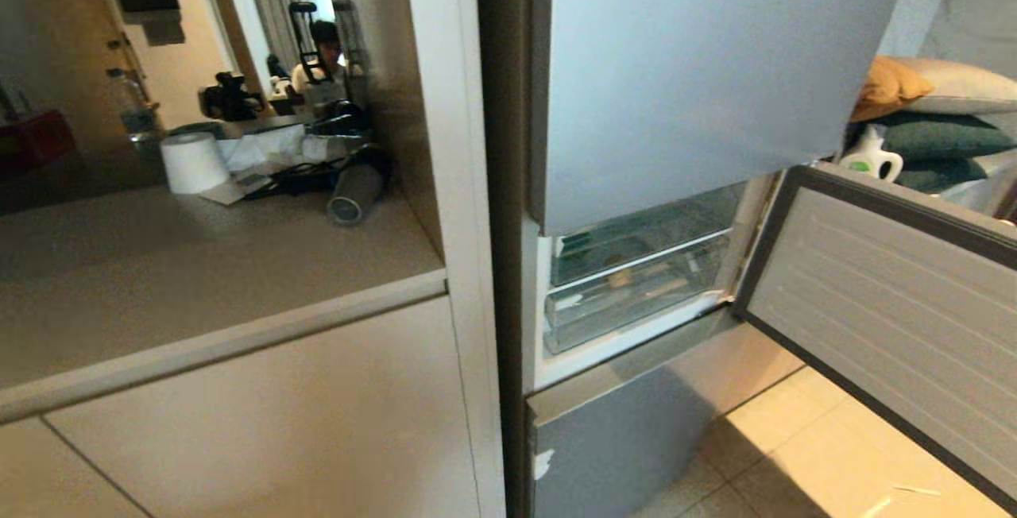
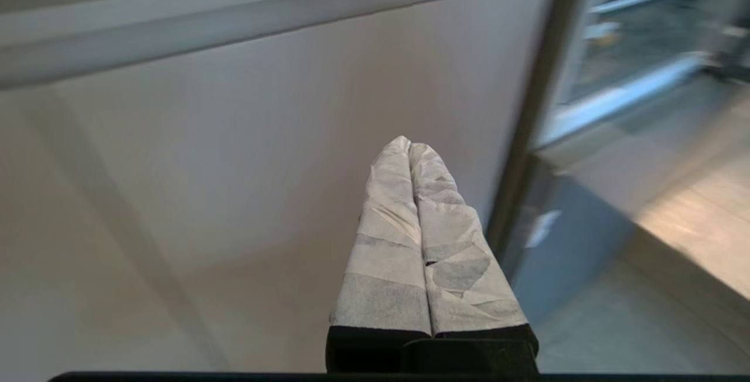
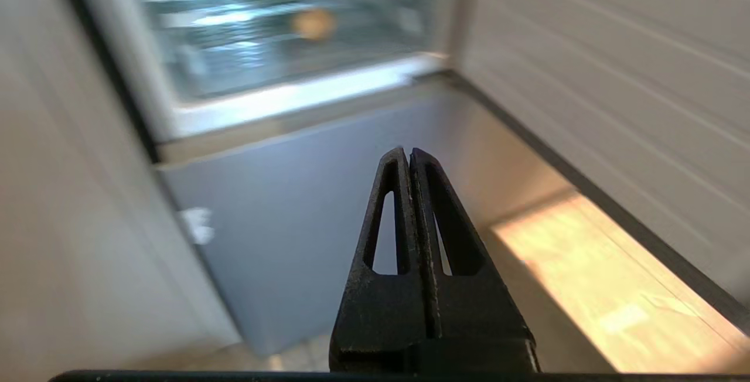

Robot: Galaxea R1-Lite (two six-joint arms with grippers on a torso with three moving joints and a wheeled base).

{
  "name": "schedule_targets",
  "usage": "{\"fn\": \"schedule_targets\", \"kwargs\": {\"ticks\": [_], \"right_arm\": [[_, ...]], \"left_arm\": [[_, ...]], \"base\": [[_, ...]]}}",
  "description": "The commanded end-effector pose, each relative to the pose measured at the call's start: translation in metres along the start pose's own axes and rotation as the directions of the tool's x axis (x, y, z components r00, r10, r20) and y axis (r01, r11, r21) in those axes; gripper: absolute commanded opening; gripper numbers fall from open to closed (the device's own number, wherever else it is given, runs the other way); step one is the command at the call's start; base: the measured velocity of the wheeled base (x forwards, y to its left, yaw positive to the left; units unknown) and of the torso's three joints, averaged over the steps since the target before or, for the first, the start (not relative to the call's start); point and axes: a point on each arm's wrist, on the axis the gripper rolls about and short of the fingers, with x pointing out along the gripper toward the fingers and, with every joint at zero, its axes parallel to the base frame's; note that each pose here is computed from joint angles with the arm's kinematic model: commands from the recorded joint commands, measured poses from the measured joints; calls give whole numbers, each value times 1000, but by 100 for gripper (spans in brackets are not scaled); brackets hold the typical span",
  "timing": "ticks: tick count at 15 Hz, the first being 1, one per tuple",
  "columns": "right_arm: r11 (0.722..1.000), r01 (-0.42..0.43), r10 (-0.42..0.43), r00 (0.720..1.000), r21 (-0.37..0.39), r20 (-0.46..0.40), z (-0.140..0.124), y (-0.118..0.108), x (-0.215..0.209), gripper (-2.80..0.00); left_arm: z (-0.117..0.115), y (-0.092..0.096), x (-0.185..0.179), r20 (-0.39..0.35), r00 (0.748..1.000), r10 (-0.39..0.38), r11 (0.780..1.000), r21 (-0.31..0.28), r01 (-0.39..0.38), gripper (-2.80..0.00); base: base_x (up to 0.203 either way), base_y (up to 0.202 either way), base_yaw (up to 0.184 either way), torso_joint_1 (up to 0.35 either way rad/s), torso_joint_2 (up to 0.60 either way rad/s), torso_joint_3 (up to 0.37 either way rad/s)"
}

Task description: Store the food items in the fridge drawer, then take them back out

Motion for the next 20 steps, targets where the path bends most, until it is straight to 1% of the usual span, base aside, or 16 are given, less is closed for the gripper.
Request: {"fn": "schedule_targets", "kwargs": {"ticks": [1, 10, 11, 13, 16, 18, 20], "right_arm": [[1000, 0, 0, 1000, 2, -1, 0, 0, 0, -280], [1000, -2, 2, 1000, -6, -2, 0, 0, 0, -280], [1000, 2, -2, 1000, 7, -3, 0, 0, 0, -280], [1000, 3, -3, 1000, 20, -1, 0, 0, 0, -280], [1000, 1, -1, 1000, 3, -1, 0, 0, 0, -280], [1000, 5, -5, 1000, 27, -1, 0, 0, 0, -280], [1000, 6, -6, 1000, 29, 0, 1, 0, 0, -280]], "left_arm": [[-3, 0, 1, -10, 1000, 0, 1000, 0, 0, -280], [-3, 0, 1, -10, 1000, 0, 1000, 0, 0, -280], [-3, 0, 1, -10, 1000, 0, 1000, 0, 0, -280], [-3, 0, 1, -10, 1000, 0, 1000, 0, 0, -280], [-3, 0, 1, -10, 1000, 0, 1000, 0, 0, -280], [-3, 0, 1, -10, 1000, 0, 1000, 0, 0, -280], [-3, 0, 1, -10, 1000, 0, 1000, 0, 0, -280]], "base": [[-1, 6, -178, 2, -1, 1], [0, 9, -176, 2, 0, 4], [-1, 9, -138, 2, 2, -2], [-2, 4, -43, -1, 1, 3], [0, 0, 0, 0, 0, 0], [0, 0, 0, 0, 0, 0], [0, 0, 0, 0, 0, 0]]}}
